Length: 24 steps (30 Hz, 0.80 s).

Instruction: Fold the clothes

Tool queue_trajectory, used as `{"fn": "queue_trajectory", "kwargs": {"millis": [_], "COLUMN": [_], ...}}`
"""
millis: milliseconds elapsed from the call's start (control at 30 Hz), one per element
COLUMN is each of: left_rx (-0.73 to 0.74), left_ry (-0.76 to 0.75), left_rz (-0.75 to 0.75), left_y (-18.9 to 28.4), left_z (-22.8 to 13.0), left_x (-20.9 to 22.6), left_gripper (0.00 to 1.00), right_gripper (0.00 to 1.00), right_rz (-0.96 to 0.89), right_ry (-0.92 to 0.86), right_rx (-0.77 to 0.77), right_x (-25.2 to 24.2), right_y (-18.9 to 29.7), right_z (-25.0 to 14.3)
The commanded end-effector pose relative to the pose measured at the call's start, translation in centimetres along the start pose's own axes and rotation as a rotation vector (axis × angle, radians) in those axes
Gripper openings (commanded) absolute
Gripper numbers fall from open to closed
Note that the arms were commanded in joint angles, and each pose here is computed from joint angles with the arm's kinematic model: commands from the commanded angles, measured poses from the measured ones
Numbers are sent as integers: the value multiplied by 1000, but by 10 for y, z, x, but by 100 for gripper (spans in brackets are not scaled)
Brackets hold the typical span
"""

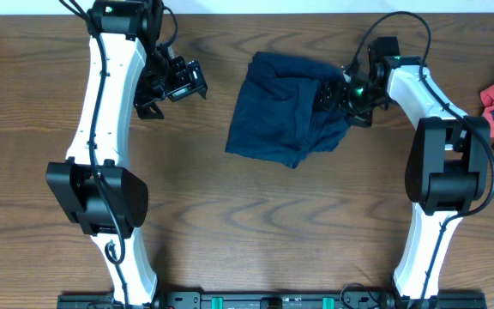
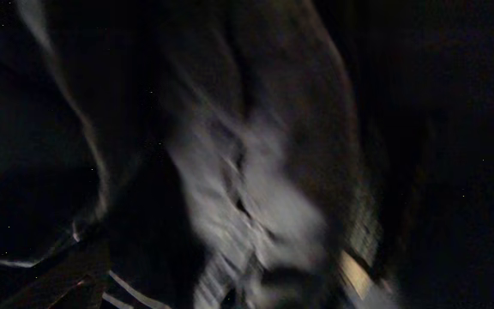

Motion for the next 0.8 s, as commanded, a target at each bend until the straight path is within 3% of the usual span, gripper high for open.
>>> {"fn": "queue_trajectory", "kwargs": {"millis": [0, 233, 433, 767], "left_rx": [-9, -9, -9, -13], "left_ry": [-13, -13, -13, -14], "left_rz": [1, 0, 0, -2], "left_y": [1, 1, 1, 1], "left_z": [0, 0, 0, 1], "left_x": [-1, -1, -1, -1], "left_gripper": [98, 98, 98, 98], "right_gripper": [99, 98, 98, 99], "right_rz": [-167, -224, -63, -45], "right_ry": [-51, -187, -74, 33], "right_rx": [99, 110, 72, 93], "right_x": [-38, -56, -44, -10], "right_y": [-19, -8, -10, -30], "right_z": [-16, -21, -13, -14]}}
Point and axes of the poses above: each gripper's point midway between its finger pads, its own y axis back along the fingers, its own x axis along the line the jaws close on, z = x × y, the point moved 10 cm from there along y, back along the fingers, and after that the axes turned 9 degrees about y, right-handed, at the moved point
